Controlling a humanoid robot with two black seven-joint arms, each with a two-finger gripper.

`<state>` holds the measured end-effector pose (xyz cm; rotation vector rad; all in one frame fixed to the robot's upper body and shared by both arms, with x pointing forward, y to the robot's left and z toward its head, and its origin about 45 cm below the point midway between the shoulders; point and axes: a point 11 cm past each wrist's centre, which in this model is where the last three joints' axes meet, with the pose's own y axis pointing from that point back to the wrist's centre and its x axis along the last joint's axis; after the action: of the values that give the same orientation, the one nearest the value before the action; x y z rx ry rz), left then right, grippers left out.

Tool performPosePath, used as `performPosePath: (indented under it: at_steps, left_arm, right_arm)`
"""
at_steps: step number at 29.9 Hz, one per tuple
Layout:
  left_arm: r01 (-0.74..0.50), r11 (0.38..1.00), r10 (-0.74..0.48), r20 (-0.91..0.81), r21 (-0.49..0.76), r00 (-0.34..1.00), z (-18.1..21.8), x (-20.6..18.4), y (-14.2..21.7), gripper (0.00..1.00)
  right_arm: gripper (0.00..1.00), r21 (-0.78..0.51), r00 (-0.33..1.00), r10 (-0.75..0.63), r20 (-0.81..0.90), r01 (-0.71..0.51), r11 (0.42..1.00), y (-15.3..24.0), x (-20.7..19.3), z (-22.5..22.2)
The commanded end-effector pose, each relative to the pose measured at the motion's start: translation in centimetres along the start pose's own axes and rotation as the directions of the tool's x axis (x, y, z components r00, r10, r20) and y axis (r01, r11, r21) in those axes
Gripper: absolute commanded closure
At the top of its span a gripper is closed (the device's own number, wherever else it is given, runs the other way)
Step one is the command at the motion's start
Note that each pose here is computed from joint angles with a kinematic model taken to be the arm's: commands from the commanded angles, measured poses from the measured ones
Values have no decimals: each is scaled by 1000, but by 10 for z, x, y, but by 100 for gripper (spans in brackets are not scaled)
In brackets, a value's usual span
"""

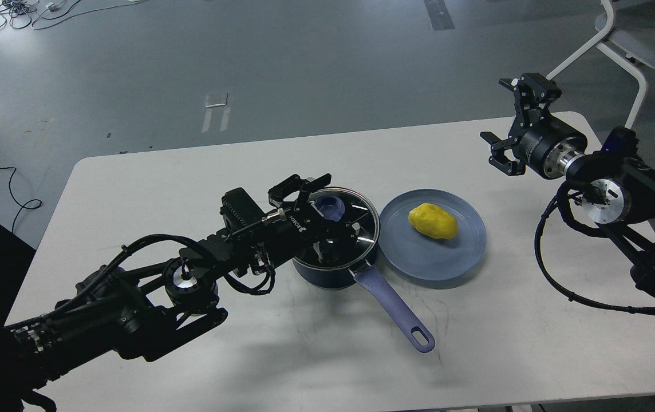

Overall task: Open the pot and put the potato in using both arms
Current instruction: 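Close the left gripper on the lid knob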

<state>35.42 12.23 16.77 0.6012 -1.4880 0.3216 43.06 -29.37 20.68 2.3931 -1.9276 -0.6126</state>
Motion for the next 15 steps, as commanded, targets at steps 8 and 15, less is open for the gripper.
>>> performPosePath:
  at_steps: [8,15]
  left_arm:
    - [46,999,-46,9,-3,999,0,-14,4,1]
    - [36,999,-36,9,9,999,-5,-9,2,1]
  right_arm:
    - [0,-5,1000,-1,-4,1,1000,0,0,2]
    - [0,-3,1000,-1,-5,1,1000,0,0,2]
